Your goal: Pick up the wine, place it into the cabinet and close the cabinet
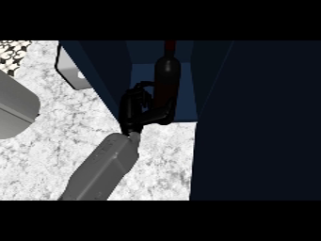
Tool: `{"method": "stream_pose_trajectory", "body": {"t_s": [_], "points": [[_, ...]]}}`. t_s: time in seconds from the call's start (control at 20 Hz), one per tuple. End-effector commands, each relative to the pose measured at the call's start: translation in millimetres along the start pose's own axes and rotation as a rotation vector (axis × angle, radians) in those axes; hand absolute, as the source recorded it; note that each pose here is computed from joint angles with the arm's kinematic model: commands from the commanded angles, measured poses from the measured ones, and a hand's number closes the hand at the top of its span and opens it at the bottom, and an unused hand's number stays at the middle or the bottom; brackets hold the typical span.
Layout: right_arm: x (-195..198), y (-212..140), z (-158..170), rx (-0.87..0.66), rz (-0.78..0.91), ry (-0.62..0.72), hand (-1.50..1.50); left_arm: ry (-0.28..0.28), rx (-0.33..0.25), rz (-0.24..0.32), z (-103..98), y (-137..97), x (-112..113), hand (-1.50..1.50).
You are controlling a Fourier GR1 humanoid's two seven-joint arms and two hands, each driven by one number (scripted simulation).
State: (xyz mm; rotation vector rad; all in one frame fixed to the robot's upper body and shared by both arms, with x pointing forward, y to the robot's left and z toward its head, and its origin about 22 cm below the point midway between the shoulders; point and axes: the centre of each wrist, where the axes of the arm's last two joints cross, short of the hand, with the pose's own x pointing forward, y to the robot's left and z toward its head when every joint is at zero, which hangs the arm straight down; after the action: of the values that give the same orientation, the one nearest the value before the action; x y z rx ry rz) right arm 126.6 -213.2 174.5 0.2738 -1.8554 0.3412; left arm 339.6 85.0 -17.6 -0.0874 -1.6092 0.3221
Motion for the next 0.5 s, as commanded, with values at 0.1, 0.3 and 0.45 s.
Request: {"method": "stream_pose_trajectory", "body": {"t_s": [0.1, 0.3, 0.45], "points": [[37, 5, 27, 0.037, -0.070, -0.086, -1.50, 0.012, 0.024, 0.010, -34, -14, 21, 1.50], [27, -4, 17, 0.028, -0.049, -0.071, -1.50, 0.025, 0.031, 0.013, -46, -18, 26, 1.50], [29, 0, 20, 0.024, -0.065, -0.085, -1.50, 0.020, 0.047, 0.008, -44, -19, 24, 1.50]]}}
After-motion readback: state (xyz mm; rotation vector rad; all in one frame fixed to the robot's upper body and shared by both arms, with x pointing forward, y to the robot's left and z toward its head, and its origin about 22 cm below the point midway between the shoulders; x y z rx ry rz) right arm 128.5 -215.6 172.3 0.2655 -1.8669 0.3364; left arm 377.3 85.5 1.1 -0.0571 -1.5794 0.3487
